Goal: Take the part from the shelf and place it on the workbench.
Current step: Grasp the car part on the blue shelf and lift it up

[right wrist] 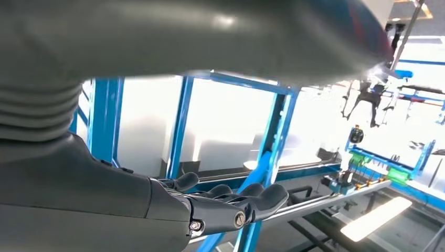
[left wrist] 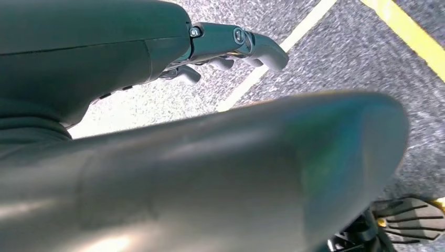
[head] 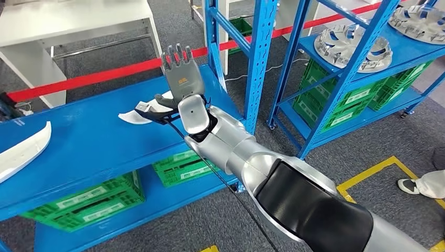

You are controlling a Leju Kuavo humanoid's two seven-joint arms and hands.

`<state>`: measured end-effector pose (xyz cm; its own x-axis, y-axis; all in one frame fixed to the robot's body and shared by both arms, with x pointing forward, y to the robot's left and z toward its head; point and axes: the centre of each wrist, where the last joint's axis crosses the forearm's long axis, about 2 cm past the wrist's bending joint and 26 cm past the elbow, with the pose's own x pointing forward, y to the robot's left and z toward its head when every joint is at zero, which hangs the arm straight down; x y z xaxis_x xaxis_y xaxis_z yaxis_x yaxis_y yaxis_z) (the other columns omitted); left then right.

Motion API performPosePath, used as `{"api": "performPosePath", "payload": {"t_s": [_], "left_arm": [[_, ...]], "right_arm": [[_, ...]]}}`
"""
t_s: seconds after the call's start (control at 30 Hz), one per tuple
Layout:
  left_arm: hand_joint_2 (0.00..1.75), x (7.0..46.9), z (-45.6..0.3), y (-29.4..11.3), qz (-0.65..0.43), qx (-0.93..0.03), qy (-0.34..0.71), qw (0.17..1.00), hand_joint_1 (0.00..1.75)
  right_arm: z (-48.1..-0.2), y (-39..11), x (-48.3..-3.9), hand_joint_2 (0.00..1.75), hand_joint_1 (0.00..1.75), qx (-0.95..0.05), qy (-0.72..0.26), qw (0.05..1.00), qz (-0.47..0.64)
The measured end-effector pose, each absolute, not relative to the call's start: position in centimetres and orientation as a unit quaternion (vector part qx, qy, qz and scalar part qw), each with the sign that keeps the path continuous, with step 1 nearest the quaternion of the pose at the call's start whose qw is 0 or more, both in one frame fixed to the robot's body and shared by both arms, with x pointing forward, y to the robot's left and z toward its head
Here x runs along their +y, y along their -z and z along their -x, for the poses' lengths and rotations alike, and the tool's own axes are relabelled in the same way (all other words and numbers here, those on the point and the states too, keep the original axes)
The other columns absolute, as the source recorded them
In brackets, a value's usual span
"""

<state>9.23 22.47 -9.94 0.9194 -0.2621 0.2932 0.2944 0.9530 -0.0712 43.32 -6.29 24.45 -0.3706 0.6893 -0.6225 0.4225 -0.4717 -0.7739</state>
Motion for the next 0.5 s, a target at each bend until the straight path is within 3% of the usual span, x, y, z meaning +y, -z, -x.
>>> {"api": "performPosePath", "payload": {"t_s": [0.5], "left_arm": [[0.0,22.84,-8.91,10.05,0.053,-0.132,0.145,0.979,0.0]], "right_arm": [[-43.3,-24.08,-6.5,1.75,0.0,-0.497,-0.662,0.105,0.55]]}}
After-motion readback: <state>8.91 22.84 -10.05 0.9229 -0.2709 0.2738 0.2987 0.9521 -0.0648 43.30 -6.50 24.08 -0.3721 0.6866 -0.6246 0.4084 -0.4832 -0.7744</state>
